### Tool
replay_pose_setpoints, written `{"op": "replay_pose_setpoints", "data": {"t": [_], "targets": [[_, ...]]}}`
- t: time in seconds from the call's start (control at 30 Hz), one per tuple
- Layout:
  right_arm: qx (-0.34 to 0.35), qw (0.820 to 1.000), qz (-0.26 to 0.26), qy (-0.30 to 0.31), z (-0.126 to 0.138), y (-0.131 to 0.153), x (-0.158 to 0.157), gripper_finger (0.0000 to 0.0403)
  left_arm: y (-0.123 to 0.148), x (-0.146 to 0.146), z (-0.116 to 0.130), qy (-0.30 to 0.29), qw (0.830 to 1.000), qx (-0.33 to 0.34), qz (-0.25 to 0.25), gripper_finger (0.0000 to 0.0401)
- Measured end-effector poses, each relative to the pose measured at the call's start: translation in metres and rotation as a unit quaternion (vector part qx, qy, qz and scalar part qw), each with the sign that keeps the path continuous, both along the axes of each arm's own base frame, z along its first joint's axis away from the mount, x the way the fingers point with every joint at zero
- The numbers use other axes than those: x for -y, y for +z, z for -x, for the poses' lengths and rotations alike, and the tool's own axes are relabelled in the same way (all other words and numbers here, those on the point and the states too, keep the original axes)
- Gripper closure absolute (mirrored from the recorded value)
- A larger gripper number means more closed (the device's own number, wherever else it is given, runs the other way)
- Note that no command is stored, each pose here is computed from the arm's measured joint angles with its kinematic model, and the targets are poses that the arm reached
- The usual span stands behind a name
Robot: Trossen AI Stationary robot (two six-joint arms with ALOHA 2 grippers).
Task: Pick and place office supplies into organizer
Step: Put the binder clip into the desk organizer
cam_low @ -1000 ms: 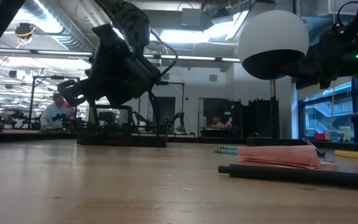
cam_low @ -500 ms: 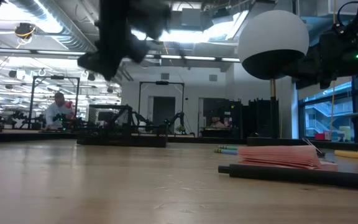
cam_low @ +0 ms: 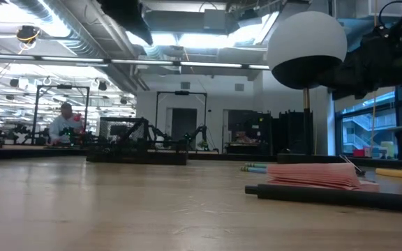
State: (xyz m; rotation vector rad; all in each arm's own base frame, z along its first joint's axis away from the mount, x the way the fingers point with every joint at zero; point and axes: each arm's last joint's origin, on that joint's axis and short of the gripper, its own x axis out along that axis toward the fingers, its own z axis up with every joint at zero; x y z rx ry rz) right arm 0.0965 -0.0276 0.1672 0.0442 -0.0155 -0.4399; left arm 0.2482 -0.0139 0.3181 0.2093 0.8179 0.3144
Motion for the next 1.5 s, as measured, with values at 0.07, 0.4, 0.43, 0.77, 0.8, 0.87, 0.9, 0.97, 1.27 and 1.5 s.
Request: {"op": "replay_pose_setpoints", "data": {"t": [0.07,0.4,0.43,0.77,0.8,0.87,0.9,0.97,1.27,1.5], "targets": [[-0.002,1.000,0.001,0.009,0.000,0.000,0.000,0.0322,-0.009,0.004,0.008,-0.021,0.999,0.043,0.017,0.0303],[-0.004,0.999,0.001,0.038,-0.001,-0.001,-0.002,0.0322,-0.067,0.014,0.038,-0.110,0.968,0.209,0.079,0.0303],[-0.005,0.999,0.001,0.040,-0.001,-0.001,-0.002,0.0322,-0.072,0.016,0.039,-0.125,0.963,0.222,0.085,0.0303],[-0.010,0.983,0.004,0.181,-0.003,-0.001,-0.010,0.0322,-0.116,0.022,0.050,-0.183,0.943,0.267,0.079,0.0303],[-0.012,0.983,-0.004,0.181,-0.002,-0.001,-0.010,0.0322,-0.117,0.021,0.050,-0.182,0.942,0.270,0.079,0.0303],[-0.019,0.983,-0.008,0.181,-0.003,0.001,-0.010,0.0322,-0.118,0.021,0.051,-0.183,0.943,0.268,0.075,0.0303],[-0.024,0.983,-0.009,0.181,-0.004,0.002,-0.010,0.0322,-0.119,0.021,0.051,-0.186,0.943,0.266,0.070,0.0303],[-0.035,0.983,-0.002,0.182,-0.006,0.007,-0.010,0.0322,-0.119,0.021,0.051,-0.189,0.944,0.264,0.064,0.0303],[-0.166,0.968,-0.028,0.185,-0.029,0.024,-0.005,0.0322,-0.119,0.021,0.051,-0.189,0.944,0.264,0.063,0.0303],[-0.331,0.914,-0.086,0.218,-0.054,0.025,-0.012,0.0322,-0.120,0.021,0.051,-0.189,0.944,0.262,0.063,0.0303]]}}
